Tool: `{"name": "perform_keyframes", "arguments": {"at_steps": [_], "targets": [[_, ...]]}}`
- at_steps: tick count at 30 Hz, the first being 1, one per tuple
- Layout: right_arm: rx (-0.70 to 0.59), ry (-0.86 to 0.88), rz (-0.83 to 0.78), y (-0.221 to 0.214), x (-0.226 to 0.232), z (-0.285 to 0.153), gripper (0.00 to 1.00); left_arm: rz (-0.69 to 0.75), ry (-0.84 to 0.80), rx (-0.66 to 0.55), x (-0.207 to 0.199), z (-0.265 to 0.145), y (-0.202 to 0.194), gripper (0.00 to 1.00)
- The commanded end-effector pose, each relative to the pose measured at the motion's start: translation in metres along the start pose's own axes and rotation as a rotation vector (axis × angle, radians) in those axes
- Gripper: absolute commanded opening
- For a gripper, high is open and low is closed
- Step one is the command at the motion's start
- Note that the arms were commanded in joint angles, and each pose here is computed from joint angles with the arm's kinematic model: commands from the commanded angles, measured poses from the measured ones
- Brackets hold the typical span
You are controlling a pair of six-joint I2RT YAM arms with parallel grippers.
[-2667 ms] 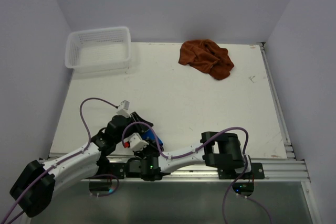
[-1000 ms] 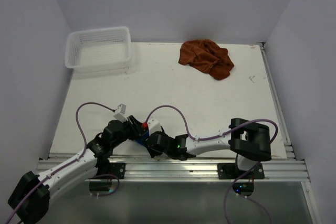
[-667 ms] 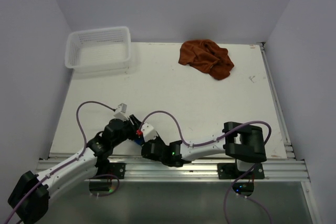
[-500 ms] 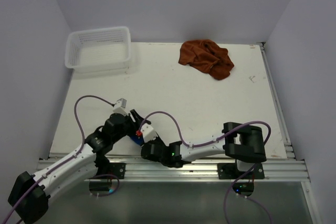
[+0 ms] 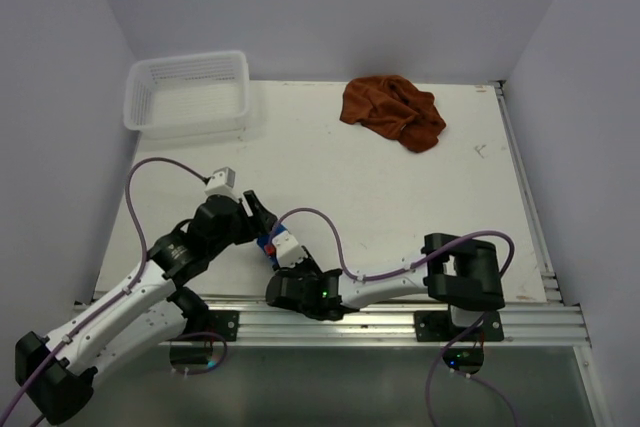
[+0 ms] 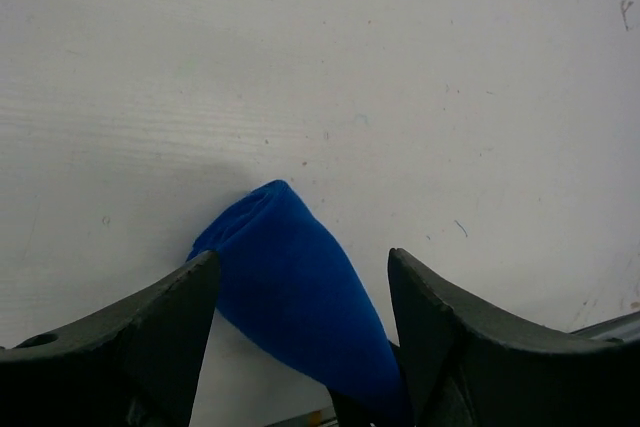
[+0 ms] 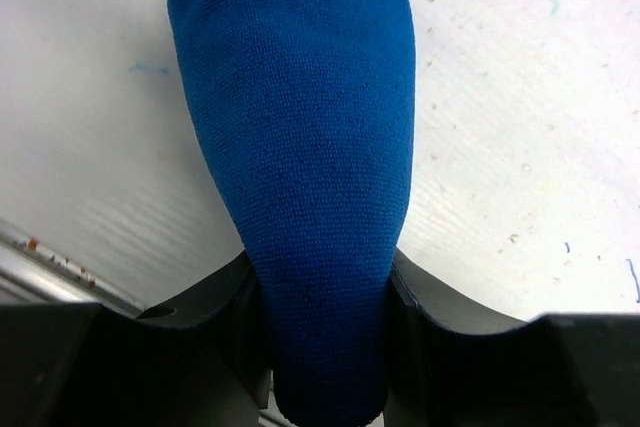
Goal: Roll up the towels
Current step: Roll the towel
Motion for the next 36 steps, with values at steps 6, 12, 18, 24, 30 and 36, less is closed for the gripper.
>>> {"name": "perform_keyframes", "arguments": {"at_steps": [6,12,18,24,30,36], "targets": [[-0.096,-0.18,0.12,0.036,0.02,0.026,0.35,0.027,0.079,0.012,0.008,-0.016,0.007,0.73],[-0.044,-0.223,0.122,0.028,0.021,0.051,0.38,0.025,0.084,0.041,0.012,-0.014,-0.003,0.73],[-0.014,-0.243,0.146,0.022,0.007,0.057,0.45,0.024,0.072,0.056,0.015,-0.008,-0.013,0.73],[-0.023,-0.169,0.152,0.029,0.01,0.051,0.63,0.031,0.065,0.074,0.016,-0.003,-0.018,0.74],[-0.047,-0.102,0.161,0.04,0.01,0.041,0.79,0.022,0.047,0.09,0.015,-0.001,-0.023,0.74],[-0.068,0.003,0.179,0.055,0.006,0.021,0.9,0.026,0.054,0.12,0.016,0.0,-0.027,0.75]]}}
Point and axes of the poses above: each gripper's point midway between its finger pads, its own z axis out along the fingers, its own x axis along the line the jaws close on, y = z × x, the point moved 8 cm from there along -z, back along the fingers, and after that the axes turned 13 degrees about z, right-handed, at the moved point
